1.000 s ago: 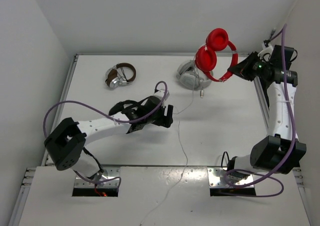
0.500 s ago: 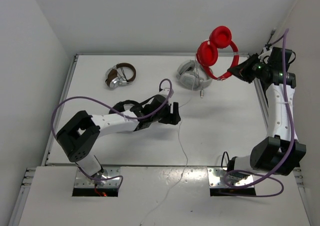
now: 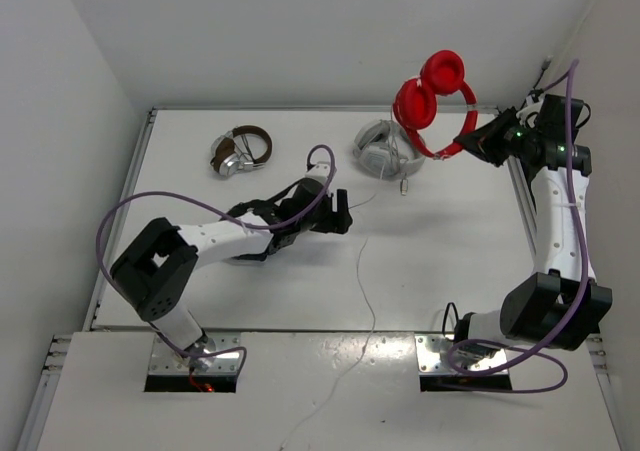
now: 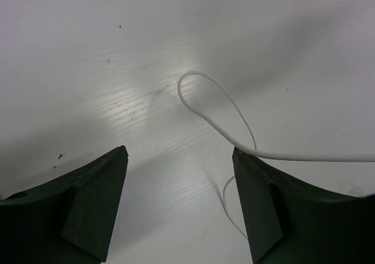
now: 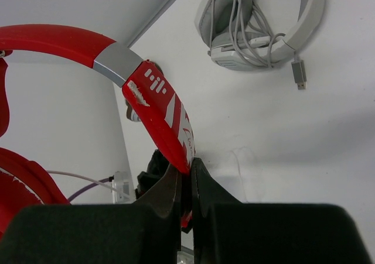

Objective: Wrap the headphones

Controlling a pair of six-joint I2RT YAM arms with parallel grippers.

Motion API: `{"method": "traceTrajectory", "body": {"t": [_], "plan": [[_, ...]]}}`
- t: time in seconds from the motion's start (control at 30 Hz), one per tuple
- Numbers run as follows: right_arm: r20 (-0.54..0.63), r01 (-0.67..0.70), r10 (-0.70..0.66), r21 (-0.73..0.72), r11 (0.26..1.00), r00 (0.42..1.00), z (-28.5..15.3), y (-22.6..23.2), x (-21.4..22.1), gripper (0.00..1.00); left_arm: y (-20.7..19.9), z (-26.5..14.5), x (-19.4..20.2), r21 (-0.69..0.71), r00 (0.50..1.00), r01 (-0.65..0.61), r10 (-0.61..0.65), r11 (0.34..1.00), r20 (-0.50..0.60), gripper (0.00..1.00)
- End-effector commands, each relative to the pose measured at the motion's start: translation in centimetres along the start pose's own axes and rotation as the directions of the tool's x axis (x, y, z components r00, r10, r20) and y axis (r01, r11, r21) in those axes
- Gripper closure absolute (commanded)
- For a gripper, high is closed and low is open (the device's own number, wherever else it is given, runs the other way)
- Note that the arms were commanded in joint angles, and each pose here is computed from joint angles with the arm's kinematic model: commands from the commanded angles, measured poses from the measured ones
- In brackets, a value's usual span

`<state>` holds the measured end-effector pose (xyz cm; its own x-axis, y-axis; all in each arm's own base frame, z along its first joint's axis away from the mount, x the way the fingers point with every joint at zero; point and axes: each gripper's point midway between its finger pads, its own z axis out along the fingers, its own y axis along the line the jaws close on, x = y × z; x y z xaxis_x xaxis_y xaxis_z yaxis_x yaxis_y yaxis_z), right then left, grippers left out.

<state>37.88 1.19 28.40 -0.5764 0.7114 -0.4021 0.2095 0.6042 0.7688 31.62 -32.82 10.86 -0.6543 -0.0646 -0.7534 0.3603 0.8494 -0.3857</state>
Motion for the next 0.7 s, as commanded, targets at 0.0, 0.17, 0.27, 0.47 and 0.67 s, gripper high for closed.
{"method": "traceTrajectory", "body": {"t": [0.0,0.17,0.27,0.47,0.67], "plan": [[0.046,0.023,-0.019,-0.09,0.996,0.999,-1.0,3.0,-1.0,1.0,-1.3,-0.9,-0.1,0.077,0.998,0.064,-0.064,0.995,-0.008,0.22],[0.056,-0.052,0.057,-0.075,0.996,0.997,-0.8,3.0,-1.5,1.0,-4.4,-1.6,2.5,0.147,0.99,0.126,-0.116,0.981,-0.075,0.19],[0.047,-0.101,0.105,-0.09,0.991,0.993,-0.5,3.1,-1.4,1.0,-5.9,-1.4,3.2,0.182,0.991,0.122,-0.11,0.976,-0.077,0.13],[0.014,-0.139,0.141,-0.107,0.984,0.99,-0.3,3.1,-0.8,1.0,-7.9,0.9,2.2,0.213,0.992,0.122,-0.12,0.969,-0.024,0.07],[-0.004,-0.153,0.154,-0.13,0.98,0.988,-0.9,3.8,-0.2,1.0,-8.6,4.8,1.0,0.175,0.993,0.112,-0.116,0.978,0.01,0.18]]}}
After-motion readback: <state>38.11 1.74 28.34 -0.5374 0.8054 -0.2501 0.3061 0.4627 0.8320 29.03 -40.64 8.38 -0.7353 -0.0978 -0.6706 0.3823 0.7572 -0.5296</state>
